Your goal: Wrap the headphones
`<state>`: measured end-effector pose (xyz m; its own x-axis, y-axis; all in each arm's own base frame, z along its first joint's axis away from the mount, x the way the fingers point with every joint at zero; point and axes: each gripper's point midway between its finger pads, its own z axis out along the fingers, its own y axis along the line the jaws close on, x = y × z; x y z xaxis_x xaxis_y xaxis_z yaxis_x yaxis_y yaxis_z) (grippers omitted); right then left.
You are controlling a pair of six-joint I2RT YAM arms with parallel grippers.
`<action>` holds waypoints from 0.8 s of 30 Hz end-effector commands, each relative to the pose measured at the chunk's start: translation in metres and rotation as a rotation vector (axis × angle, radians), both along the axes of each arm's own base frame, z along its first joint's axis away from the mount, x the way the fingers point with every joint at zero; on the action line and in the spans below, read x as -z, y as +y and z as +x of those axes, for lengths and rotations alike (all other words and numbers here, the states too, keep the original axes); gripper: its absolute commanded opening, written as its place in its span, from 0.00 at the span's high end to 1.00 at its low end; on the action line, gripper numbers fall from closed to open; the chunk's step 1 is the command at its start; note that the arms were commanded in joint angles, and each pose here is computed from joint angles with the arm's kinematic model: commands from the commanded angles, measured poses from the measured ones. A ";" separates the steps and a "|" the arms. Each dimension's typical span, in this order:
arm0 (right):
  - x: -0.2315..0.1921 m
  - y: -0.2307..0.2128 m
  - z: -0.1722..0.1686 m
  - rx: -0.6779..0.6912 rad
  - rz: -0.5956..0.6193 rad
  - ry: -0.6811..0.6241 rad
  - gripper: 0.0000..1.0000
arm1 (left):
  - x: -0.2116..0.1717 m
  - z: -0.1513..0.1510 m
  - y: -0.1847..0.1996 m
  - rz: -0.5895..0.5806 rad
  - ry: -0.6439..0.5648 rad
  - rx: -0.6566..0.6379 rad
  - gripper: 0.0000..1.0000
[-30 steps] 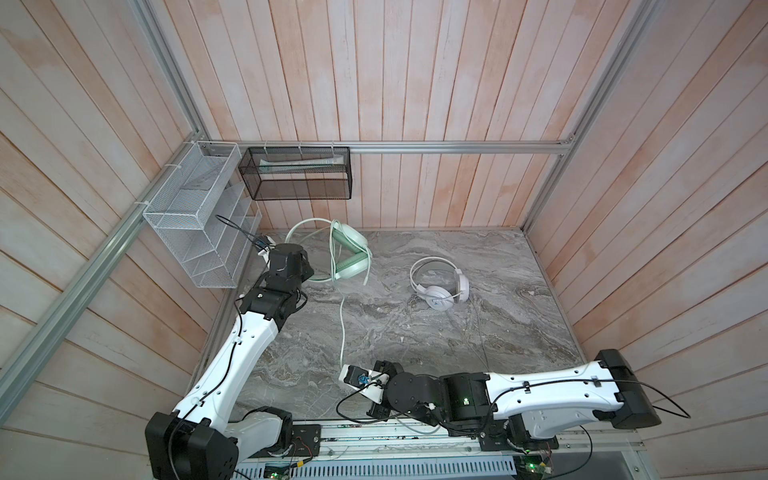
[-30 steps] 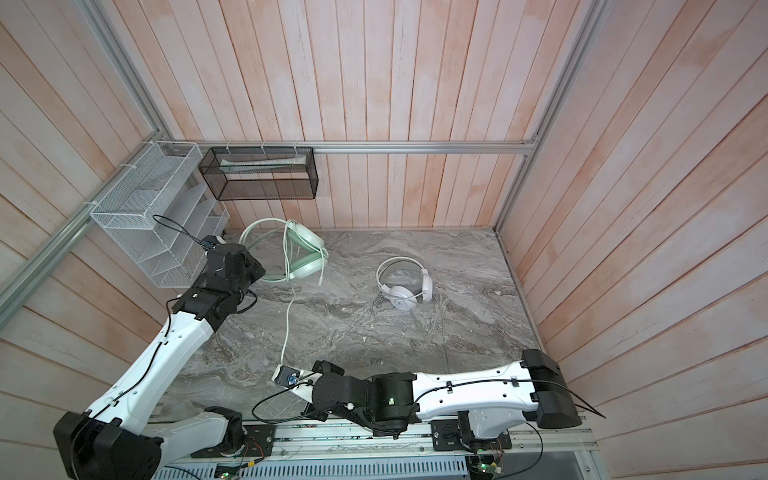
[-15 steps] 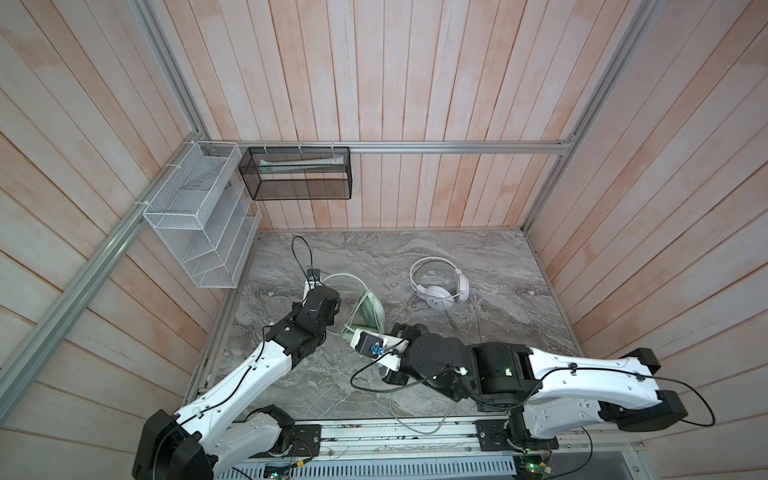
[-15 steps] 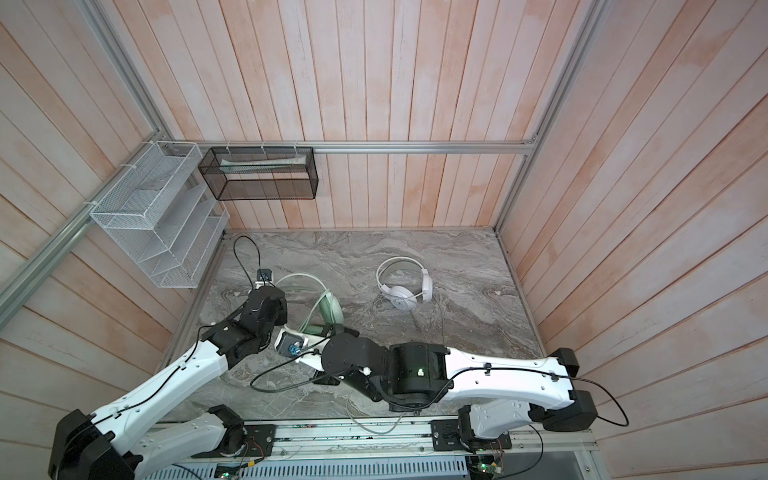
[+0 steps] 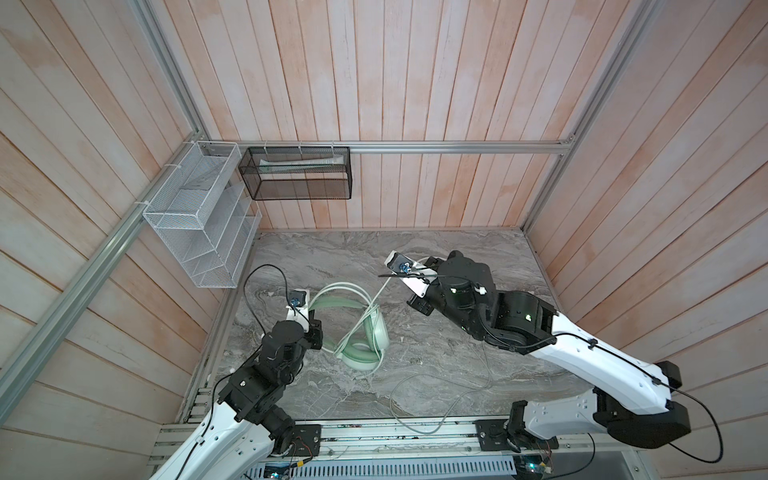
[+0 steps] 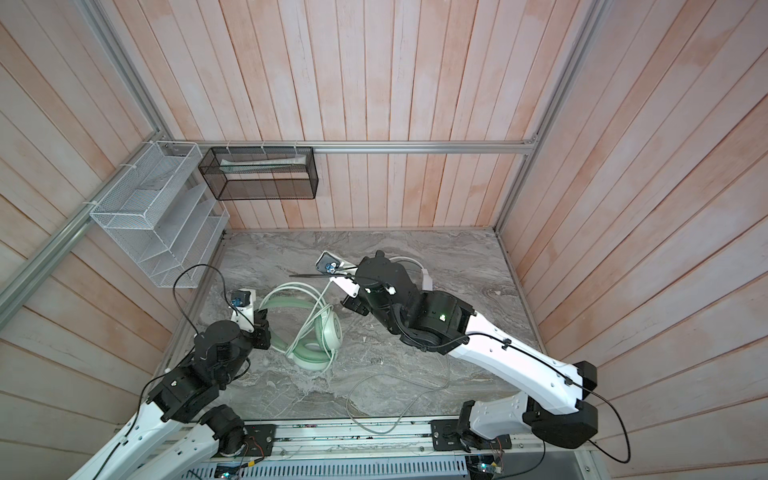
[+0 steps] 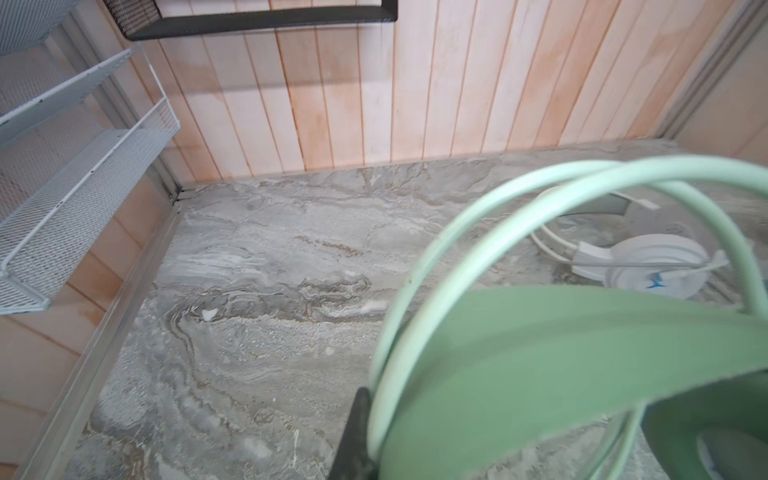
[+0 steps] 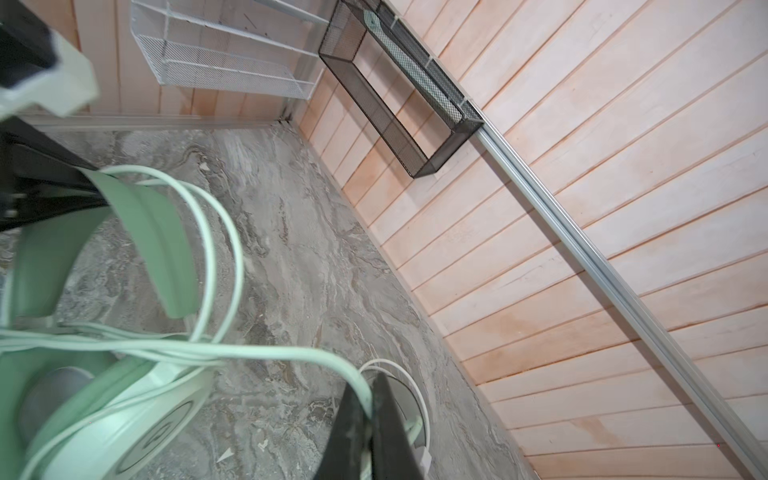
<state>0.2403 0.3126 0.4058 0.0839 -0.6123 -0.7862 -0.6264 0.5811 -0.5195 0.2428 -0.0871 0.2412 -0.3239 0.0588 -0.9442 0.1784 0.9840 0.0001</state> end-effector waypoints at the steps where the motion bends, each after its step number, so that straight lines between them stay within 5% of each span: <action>1: -0.026 -0.003 0.022 0.030 0.091 -0.033 1.00 | -0.004 -0.009 -0.012 -0.039 -0.019 0.091 1.00; 9: 0.014 -0.008 0.054 0.030 0.163 0.074 1.00 | -0.022 -0.019 -0.015 -0.132 -0.046 0.122 1.00; 24: 0.125 0.003 0.059 0.006 0.176 0.288 1.00 | -0.123 -0.031 -0.017 -0.468 -0.068 0.107 1.00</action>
